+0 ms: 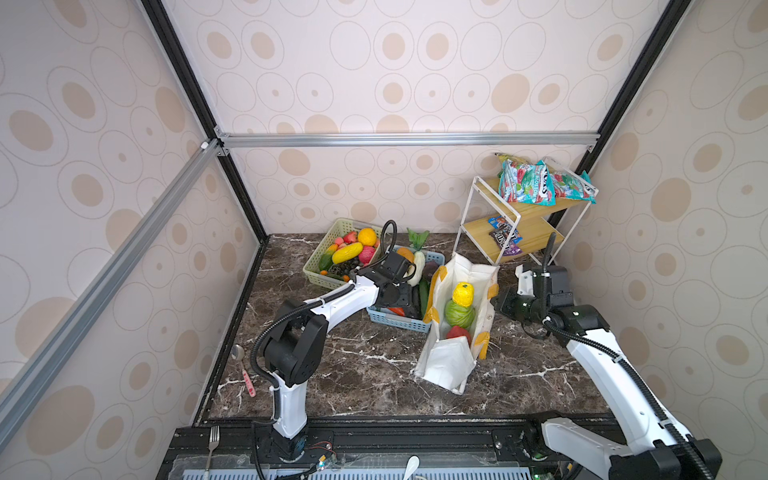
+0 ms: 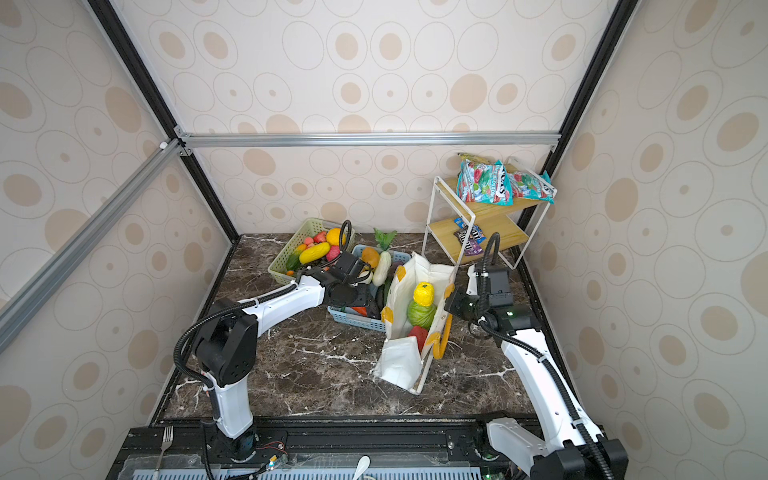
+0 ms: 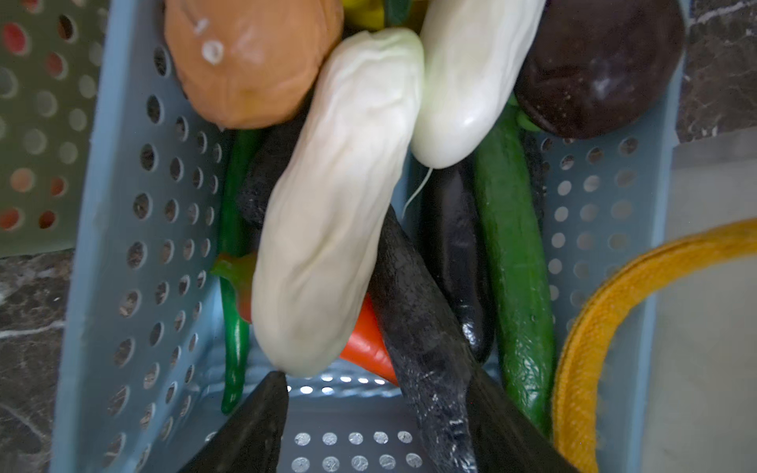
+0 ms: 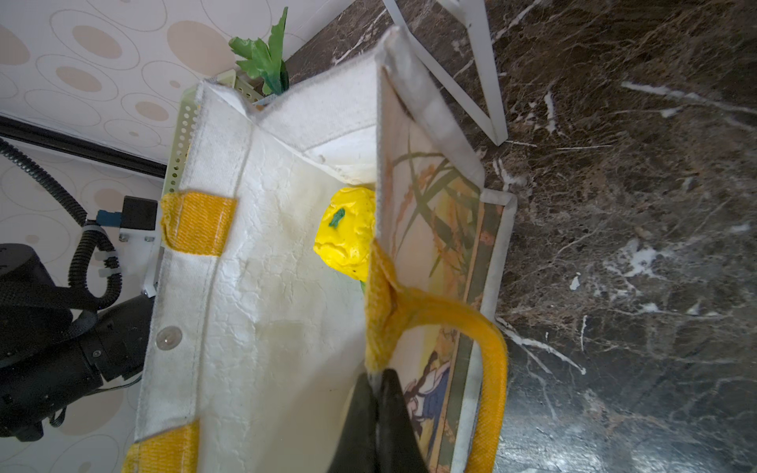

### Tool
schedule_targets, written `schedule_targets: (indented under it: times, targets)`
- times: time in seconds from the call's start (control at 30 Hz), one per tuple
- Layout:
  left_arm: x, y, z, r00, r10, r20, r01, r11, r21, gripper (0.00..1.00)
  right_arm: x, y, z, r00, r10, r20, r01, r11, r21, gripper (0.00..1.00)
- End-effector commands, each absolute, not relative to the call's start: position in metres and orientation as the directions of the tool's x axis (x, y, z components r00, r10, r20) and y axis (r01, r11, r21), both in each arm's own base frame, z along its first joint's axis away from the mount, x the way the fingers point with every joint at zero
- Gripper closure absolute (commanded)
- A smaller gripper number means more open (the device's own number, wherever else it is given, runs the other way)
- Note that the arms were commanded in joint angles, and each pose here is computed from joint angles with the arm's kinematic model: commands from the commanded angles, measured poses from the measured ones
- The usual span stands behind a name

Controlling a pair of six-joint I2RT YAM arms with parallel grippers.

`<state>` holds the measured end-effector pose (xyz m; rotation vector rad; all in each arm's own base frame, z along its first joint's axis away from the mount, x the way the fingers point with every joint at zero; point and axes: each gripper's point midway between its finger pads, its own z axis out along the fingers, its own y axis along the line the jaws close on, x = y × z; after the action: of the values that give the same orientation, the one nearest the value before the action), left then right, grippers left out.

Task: Place the food into the grocery bag and tie it
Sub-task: 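Lower the left gripper onto the dark eggplant in the blue basket, then close the left gripper on the eggplant and lift it upright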

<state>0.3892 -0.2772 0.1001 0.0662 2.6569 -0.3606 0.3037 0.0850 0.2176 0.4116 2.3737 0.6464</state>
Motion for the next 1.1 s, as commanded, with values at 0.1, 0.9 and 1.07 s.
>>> schedule_targets:
  times: [0.1, 0.9, 1.07]
  targets:
    - [0.381, -0.303, 0.12, -0.884, 0.002, -0.468, 0.144, 0.953, -0.267, 0.29, 0.297, 0.084, 0.217, -0.748, 0.453, -0.485, 0.142, 0.824, 0.549, 1.0]
    - [0.368, -0.306, 0.057, -0.924, -0.047, -0.38, 0.05, 0.969, -0.241, 0.39, 0.298, 0.087, 0.221, -0.742, 0.455, -0.492, 0.134, 0.82, 0.556, 1.0]
    - [0.367, -0.308, 0.058, -0.925, -0.048, -0.376, 0.053, 0.966, -0.253, 0.52, 0.296, 0.086, 0.22, -0.738, 0.458, -0.495, 0.139, 0.822, 0.553, 1.0]
